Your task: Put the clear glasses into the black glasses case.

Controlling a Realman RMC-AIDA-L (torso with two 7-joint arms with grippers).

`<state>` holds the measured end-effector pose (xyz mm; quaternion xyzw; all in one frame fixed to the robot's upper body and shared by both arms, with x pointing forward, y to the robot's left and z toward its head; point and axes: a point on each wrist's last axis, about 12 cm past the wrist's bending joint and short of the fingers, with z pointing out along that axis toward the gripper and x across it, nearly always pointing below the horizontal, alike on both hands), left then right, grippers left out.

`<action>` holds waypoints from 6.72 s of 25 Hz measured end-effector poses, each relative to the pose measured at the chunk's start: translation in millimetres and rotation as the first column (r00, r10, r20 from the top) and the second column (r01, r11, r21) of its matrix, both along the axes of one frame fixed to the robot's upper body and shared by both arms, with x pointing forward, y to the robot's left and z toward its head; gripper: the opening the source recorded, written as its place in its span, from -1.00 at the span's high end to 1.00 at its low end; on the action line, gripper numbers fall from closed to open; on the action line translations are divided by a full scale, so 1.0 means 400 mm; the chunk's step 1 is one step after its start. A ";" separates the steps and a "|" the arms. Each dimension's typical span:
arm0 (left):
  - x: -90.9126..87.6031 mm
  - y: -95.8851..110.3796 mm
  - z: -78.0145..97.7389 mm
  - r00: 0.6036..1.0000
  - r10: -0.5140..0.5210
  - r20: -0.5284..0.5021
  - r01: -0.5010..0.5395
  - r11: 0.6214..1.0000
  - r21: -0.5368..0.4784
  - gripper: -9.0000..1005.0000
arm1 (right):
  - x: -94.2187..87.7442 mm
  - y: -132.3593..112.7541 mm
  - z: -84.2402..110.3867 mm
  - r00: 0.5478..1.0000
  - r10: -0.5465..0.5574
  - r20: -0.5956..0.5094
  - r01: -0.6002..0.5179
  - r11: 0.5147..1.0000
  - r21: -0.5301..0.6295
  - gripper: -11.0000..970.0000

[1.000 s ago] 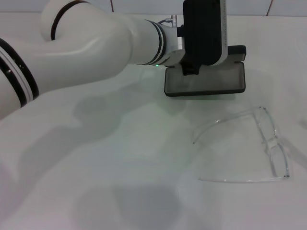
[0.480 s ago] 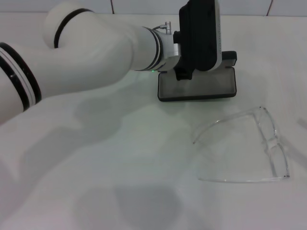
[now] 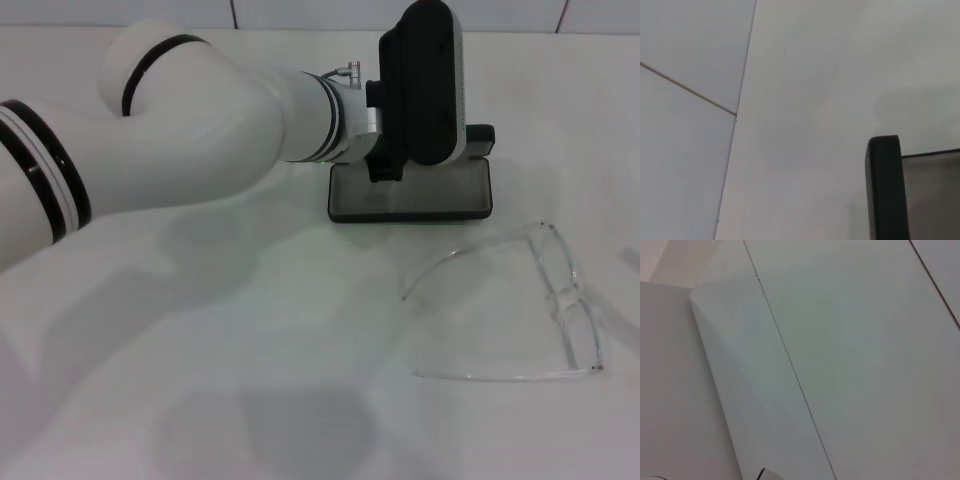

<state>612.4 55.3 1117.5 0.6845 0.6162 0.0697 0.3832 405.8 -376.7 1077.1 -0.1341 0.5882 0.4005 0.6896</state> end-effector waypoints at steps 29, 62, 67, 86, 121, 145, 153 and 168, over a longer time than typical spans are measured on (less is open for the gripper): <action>-0.031 -0.012 0.014 0.998 -0.047 0.035 0.049 0.998 -0.046 0.18 | -0.018 0.003 -0.009 1.000 -0.001 -0.007 0.001 1.000 0.004 -0.62; -0.078 -0.040 -0.008 0.992 -0.123 0.021 0.124 0.991 -0.058 0.19 | -0.030 0.002 -0.013 1.000 -0.006 -0.012 0.006 1.000 0.003 -0.61; -0.091 -0.051 0.015 0.990 -0.138 0.024 0.140 0.987 -0.080 0.20 | -0.036 0.001 -0.013 1.000 -0.006 -0.011 0.006 1.000 0.004 -0.61; -0.138 0.056 0.288 1.000 -0.011 -0.010 0.003 0.810 -0.586 0.20 | 0.038 -0.033 0.098 0.957 0.230 -0.174 -0.247 0.966 -0.078 -0.61; -0.195 0.404 0.259 0.879 -0.448 -0.161 0.028 0.385 -0.922 0.34 | 0.503 0.380 0.268 0.350 -0.316 -0.882 -0.671 0.572 -0.471 -0.48; -0.194 0.409 0.234 0.887 -0.439 -0.142 0.043 0.385 -0.922 0.34 | 0.512 0.407 0.184 0.341 -0.370 -0.864 -0.687 0.529 -0.498 0.25; -0.198 0.417 0.235 0.891 -0.434 -0.135 0.037 0.364 -0.931 0.34 | 0.495 0.385 0.170 0.332 -0.373 -0.866 -0.682 0.540 -0.494 0.58; -0.202 0.420 0.242 0.881 -0.450 -0.146 0.011 0.329 -0.944 0.34 | 0.321 0.297 0.305 0.650 -0.097 -0.753 -0.586 0.567 -0.579 0.74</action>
